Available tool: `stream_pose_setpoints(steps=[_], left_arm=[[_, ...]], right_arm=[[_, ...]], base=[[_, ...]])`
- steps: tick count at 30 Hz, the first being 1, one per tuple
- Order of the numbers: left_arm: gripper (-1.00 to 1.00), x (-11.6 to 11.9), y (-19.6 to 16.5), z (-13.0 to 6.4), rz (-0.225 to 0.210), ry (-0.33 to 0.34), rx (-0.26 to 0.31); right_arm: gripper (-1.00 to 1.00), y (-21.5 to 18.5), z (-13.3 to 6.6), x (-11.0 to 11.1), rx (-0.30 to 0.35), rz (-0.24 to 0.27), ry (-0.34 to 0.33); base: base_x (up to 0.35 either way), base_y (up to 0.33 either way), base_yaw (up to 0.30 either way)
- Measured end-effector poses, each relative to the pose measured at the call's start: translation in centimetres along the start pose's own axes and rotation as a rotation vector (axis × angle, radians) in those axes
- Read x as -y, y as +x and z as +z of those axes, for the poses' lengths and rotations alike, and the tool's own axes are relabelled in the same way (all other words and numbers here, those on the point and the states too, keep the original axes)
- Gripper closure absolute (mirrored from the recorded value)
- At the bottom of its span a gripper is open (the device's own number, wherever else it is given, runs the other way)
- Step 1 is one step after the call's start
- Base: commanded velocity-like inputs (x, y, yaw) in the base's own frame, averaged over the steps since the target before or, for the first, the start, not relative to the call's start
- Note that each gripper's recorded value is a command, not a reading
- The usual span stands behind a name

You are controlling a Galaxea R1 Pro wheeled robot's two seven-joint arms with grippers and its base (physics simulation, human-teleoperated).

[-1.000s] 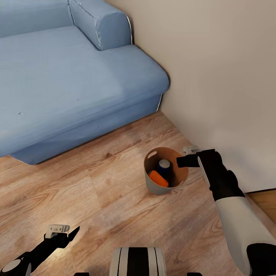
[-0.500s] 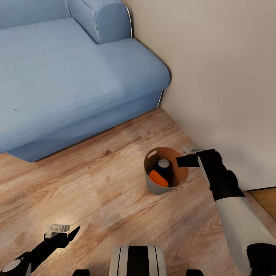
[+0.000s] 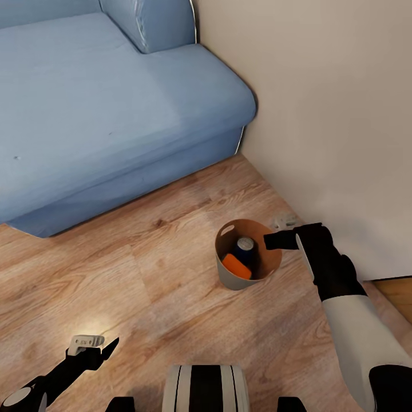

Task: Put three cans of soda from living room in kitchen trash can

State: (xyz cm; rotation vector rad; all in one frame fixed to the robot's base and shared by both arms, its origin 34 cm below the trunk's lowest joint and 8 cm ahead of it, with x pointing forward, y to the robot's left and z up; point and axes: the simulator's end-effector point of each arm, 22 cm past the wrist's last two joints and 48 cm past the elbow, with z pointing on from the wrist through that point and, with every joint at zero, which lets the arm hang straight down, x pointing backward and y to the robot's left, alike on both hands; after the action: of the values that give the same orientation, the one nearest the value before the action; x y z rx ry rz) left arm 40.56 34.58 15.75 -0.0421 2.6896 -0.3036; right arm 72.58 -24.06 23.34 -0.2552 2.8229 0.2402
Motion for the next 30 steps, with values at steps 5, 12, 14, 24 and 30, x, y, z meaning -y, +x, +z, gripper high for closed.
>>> stream_pose_setpoints(steps=[5, 12, 14, 24, 30], left_arm=[[-1.00, -0.1, 0.5, 0.2, 0.000, -0.001, -0.008], [-1.00, -0.3, 1.7, 0.6, -0.002, -0.004, -0.034], [-1.00, -0.3, 1.7, 0.6, -0.002, -0.003, -0.033], [-1.00, -0.3, 1.7, 0.6, -0.001, -0.003, -0.034], [-1.00, -0.3, 1.7, 0.6, -0.001, -0.004, -0.033]], right_arm=[[1.00, 0.0, 0.2, 0.0, -0.001, 0.000, 0.000], [1.00, 0.0, 0.3, 0.3, 0.002, 0.012, -0.011], [1.00, -0.1, 0.3, 0.2, 0.003, 0.008, -0.007], [1.00, -0.8, 0.1, -0.1, 0.023, -0.005, 0.006], [-1.00, 0.4, 0.2, -0.5, 0.012, 0.001, -0.006]], base=[[0.000, 0.000, 0.000], [0.000, 0.000, 0.000], [0.000, 0.000, 0.000], [0.000, 0.000, 0.000], [0.000, 0.000, 0.000]])
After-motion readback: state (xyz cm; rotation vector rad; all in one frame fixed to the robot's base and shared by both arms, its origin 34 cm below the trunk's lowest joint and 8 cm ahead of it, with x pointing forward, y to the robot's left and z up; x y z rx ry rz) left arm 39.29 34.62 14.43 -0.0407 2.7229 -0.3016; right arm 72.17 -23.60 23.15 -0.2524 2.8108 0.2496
